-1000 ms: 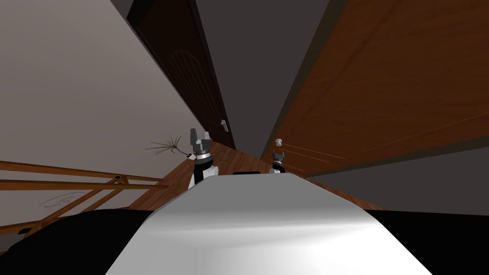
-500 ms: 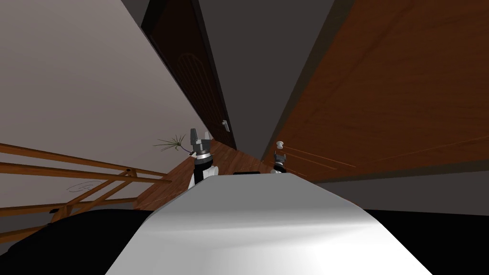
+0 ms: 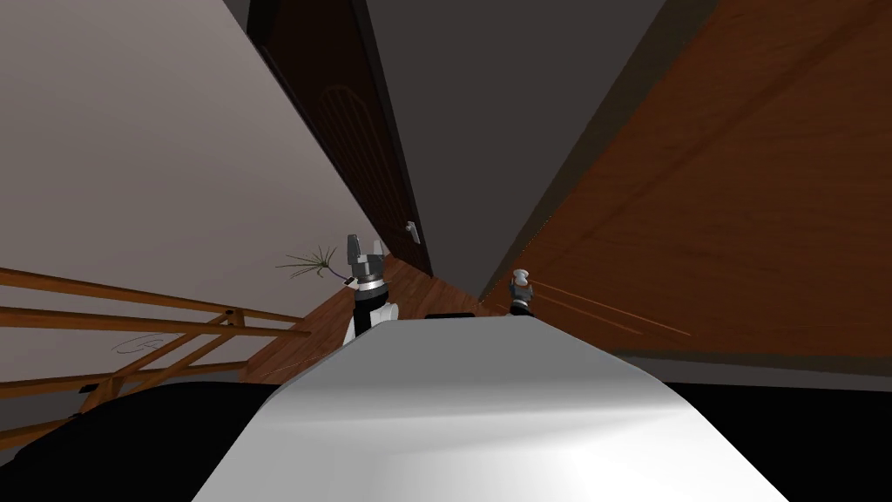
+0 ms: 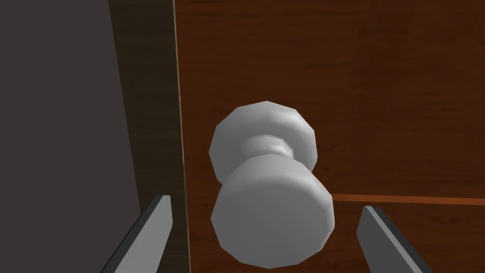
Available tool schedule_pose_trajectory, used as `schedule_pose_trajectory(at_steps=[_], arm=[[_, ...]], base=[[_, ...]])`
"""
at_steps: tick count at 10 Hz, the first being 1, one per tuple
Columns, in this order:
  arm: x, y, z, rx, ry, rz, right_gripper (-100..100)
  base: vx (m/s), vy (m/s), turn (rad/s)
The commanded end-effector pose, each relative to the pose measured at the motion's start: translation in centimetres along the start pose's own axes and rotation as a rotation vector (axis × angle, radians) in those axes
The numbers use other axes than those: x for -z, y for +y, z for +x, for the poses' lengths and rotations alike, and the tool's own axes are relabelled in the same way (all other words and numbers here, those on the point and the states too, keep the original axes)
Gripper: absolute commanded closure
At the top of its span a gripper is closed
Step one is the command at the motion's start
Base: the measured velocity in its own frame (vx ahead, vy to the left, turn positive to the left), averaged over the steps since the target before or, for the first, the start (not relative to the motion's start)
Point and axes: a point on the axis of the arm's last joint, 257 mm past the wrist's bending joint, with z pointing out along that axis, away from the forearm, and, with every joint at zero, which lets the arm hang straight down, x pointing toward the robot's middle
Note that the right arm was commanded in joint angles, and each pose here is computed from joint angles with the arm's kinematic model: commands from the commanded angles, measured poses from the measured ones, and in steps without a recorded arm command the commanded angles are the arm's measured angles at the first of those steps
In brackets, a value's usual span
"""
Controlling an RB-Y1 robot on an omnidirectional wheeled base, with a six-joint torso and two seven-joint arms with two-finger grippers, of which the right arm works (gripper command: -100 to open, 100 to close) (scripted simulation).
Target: Pull the door open
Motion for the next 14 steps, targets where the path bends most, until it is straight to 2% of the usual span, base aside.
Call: schedule_pose_trajectory(at_steps=[1,3,4,9,13,14], arm=[[-0.26,1.8,0.1,-0.002,-0.001,-0.01,-100],[-0.42,1.7,0.2,0.0,-0.002,-0.009,-100],[-0.42,1.7,0.2,0.0,-0.002,-0.009,100],[-0.42,1.7,0.2,0.0,-0.002,-0.009,100],[0.09,0.9,0.2,0.002,0.0,0.049,100],[0.33,0.5,0.2,0.001,0.001,0.075,100]], base=[[0.189,-0.015,0.06],[0.088,-0.01,0.017],[-0.003,-0.006,-0.028],[-0.01,-0.001,0.004],[-0.189,0.012,0.092],[-0.276,-0.017,0.131]])
